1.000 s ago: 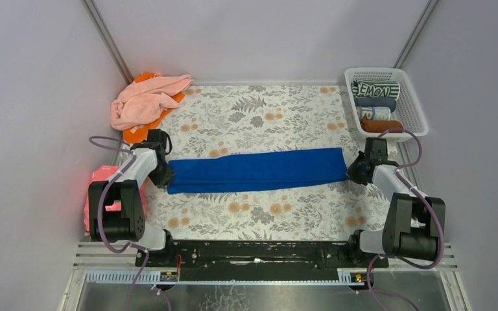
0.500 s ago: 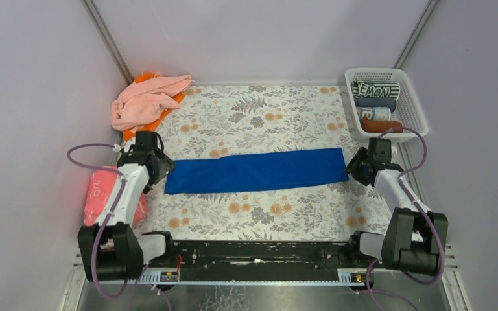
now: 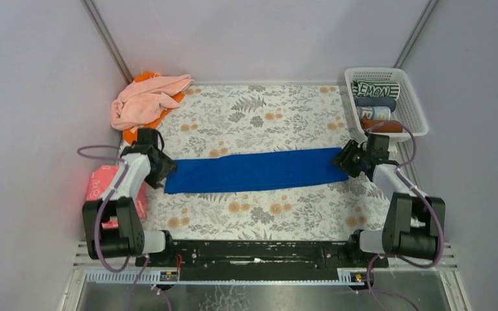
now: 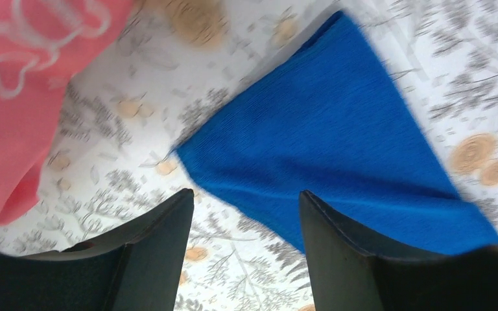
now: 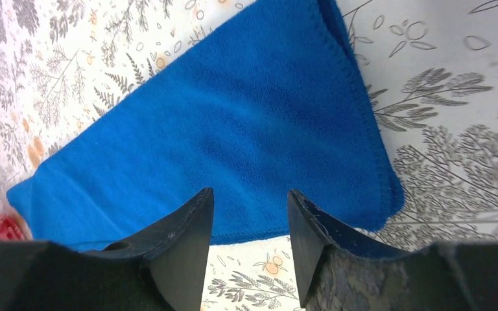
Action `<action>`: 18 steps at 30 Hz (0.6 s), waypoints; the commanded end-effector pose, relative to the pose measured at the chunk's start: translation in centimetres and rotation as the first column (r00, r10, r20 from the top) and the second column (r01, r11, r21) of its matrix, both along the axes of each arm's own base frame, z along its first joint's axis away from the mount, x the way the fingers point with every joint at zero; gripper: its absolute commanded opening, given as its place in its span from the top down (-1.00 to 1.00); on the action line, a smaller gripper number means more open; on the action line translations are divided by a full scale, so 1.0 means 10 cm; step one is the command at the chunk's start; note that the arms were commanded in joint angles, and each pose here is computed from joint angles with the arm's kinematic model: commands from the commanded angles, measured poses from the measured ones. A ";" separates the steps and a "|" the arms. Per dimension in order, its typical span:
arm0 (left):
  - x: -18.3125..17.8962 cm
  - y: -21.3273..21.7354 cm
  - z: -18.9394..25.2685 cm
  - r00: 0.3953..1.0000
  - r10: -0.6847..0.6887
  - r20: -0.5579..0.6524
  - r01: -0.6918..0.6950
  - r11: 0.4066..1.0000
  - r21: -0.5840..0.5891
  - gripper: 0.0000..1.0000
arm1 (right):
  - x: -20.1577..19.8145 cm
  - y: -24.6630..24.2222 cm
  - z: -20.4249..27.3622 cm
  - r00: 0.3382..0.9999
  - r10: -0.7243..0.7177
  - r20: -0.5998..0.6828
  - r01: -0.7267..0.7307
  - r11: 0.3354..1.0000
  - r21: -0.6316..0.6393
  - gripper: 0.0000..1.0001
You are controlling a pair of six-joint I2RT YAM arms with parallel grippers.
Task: Roll the towels
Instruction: Fold the towel at the center of the board.
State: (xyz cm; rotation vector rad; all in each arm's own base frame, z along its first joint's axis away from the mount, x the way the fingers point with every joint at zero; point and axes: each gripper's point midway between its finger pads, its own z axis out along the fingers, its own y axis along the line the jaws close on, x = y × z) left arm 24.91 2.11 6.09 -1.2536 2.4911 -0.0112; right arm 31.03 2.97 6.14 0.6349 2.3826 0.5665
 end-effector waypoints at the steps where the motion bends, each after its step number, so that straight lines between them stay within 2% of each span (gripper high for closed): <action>1: 0.62 0.07 0.23 0.989 -0.063 0.133 0.062 0.998 0.017 -0.14 | 0.19 0.18 0.12 0.996 0.065 0.065 -0.072 0.992 0.106 -0.04; 5: 0.86 0.08 0.04 0.992 -0.098 0.078 0.098 0.995 0.004 0.04 | 0.16 0.17 -0.09 0.999 0.043 0.002 -0.043 0.992 0.120 -0.04; 11: 1.07 0.15 -0.37 0.992 -0.121 -0.033 0.121 0.993 0.000 0.30 | -0.04 -0.10 -0.46 0.985 -0.088 -0.147 0.092 0.995 0.025 -0.04; 18: 1.06 0.42 -0.64 0.992 -0.038 -0.121 0.044 0.998 0.046 0.38 | -0.34 -0.44 -0.66 0.942 -0.236 -0.240 0.224 0.971 -0.079 -0.05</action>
